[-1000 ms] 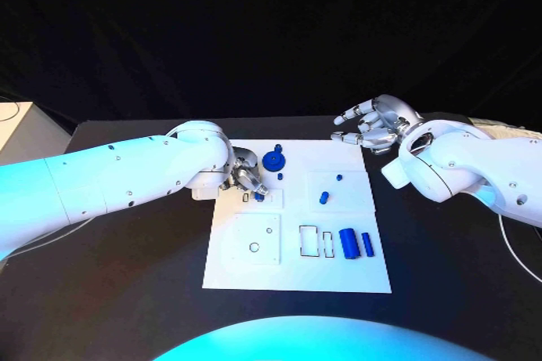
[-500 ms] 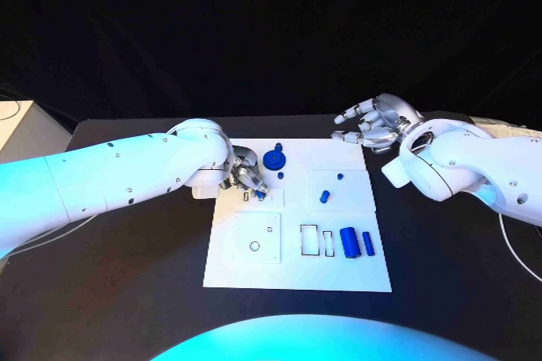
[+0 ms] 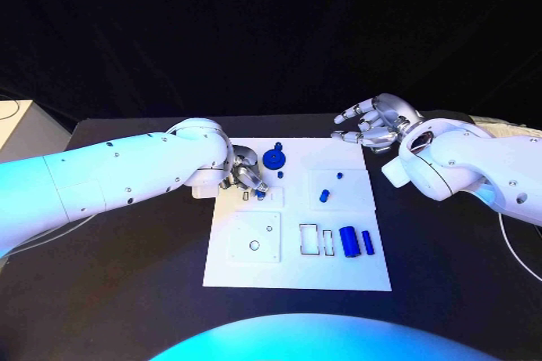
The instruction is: Assemble the parts on the task board
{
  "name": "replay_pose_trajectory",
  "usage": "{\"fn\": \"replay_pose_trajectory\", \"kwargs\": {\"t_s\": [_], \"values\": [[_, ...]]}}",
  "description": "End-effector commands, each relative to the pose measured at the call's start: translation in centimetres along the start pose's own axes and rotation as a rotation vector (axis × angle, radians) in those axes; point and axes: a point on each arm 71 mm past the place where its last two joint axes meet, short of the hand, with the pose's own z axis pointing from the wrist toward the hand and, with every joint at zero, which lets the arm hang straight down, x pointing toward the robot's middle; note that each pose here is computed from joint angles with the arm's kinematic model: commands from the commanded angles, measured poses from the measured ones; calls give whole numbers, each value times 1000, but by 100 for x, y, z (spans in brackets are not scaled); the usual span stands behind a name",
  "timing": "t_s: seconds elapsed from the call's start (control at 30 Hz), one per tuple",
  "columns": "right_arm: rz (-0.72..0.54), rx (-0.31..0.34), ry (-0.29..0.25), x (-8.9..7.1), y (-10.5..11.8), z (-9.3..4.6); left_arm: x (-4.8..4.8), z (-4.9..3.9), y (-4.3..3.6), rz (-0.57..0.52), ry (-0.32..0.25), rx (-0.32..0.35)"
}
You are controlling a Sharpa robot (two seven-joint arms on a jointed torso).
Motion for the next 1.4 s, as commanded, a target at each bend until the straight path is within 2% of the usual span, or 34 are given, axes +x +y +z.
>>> {"fn": "replay_pose_trajectory", "kwargs": {"t_s": [0.03,0.63,1.4], "values": [[-7,-5,9,14,-1,0,199,53,33,49,93,-19],[-7,-3,12,26,-7,2,209,33,2,83,123,-10],[-6,-5,10,24,-9,-2,149,49,24,109,57,-36]]}}
